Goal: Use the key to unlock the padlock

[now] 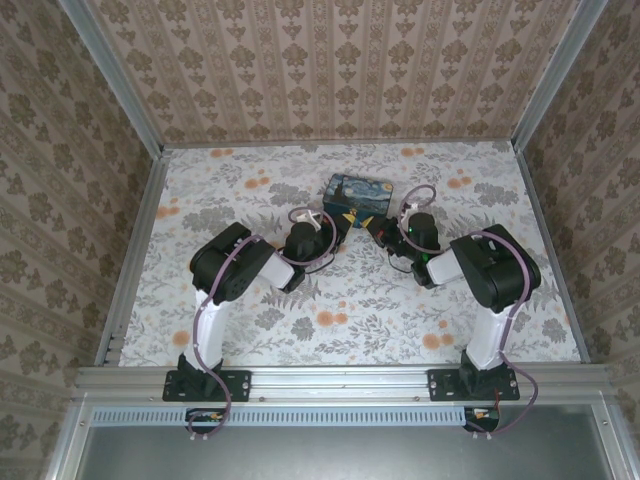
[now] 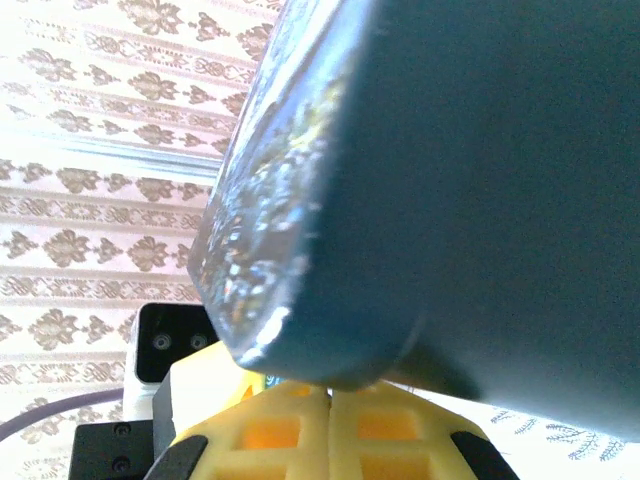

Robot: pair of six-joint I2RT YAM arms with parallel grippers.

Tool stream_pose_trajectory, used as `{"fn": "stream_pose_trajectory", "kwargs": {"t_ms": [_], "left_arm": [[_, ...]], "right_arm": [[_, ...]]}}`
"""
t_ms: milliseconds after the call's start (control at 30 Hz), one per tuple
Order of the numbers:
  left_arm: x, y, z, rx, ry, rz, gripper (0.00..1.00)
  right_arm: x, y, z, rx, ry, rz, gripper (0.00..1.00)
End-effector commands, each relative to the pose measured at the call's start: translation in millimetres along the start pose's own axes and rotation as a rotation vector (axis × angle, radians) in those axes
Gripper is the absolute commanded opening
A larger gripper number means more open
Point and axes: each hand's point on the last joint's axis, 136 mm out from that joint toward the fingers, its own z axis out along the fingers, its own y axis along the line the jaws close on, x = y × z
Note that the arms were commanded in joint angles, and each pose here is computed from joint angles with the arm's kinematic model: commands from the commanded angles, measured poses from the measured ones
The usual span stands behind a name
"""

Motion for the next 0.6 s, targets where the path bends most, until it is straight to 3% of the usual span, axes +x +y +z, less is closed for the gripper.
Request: {"fn": "stream_pose_trajectory", "kwargs": {"t_ms": [0,133,467,567], "left_arm": [[46.7,-38.9,-1.1,0.103,0.174,0.016,0.0],[47.8,-38.0,-1.8,0.102,0.179,0.017,0.0],[54.1,-31.4,-3.6,0.089,0.208,0.02,0.0],[56.0,-28.1,-5.1,0.083,0.219,0.02,0.0]], "right_arm": [[-4.9,33.2,2.8,-0.046,0.023,-0.201,0.0],[-10.4,28.8,3.1,-0.03,0.01,-0.207,0.0],[-40.5,41.1,10.3,-0.234,-0.074,0.112,0.0],[-42.8,44.5,13.3,-0.22,-0.064,0.088,0.0]]}}
